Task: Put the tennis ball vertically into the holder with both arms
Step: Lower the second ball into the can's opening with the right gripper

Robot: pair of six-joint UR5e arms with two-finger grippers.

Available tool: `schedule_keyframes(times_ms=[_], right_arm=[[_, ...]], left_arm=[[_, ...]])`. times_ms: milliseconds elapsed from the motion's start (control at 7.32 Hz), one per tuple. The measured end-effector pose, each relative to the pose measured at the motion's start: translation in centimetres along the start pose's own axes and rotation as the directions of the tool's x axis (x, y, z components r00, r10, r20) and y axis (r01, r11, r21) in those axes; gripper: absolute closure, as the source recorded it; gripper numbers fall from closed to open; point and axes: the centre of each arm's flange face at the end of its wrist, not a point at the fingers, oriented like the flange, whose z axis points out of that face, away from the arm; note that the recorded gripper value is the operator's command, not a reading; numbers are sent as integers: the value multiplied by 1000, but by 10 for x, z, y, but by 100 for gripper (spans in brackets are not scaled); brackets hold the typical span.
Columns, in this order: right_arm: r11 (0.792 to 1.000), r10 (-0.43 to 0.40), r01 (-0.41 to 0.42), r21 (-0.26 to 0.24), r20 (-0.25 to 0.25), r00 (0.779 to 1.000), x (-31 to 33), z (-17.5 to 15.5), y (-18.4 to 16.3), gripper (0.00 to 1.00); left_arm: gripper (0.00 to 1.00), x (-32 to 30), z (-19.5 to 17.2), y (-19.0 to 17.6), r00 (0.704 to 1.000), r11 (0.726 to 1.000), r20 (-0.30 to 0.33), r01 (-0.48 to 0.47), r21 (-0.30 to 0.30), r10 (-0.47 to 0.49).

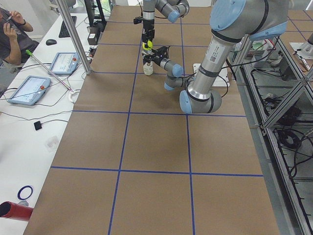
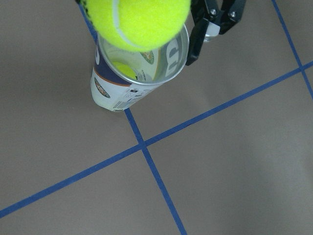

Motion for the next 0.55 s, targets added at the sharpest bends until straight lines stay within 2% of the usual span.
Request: schedule_keyframes(times_ms=[137,273,410,547], right_arm=[[1000,1,-1,2,-2,1000,-1,1,-1,85],[1000,3,-3,3,-6,1000,-2,3,-2,30],[1000,4,-4,4,-8,1000,-2,4,-3,2],[1000,4,-4,4,-9,1000,-2,5,-3,2]], left_arm=[[14,0,0,0,1000,1000,0,0,0,0],[14,0,0,0,1000,1000,0,1,0,-1],[14,0,0,0,1000,1000,0,1,1,-1],[14,0,0,-1,1000,1000,0,1,1,-1]])
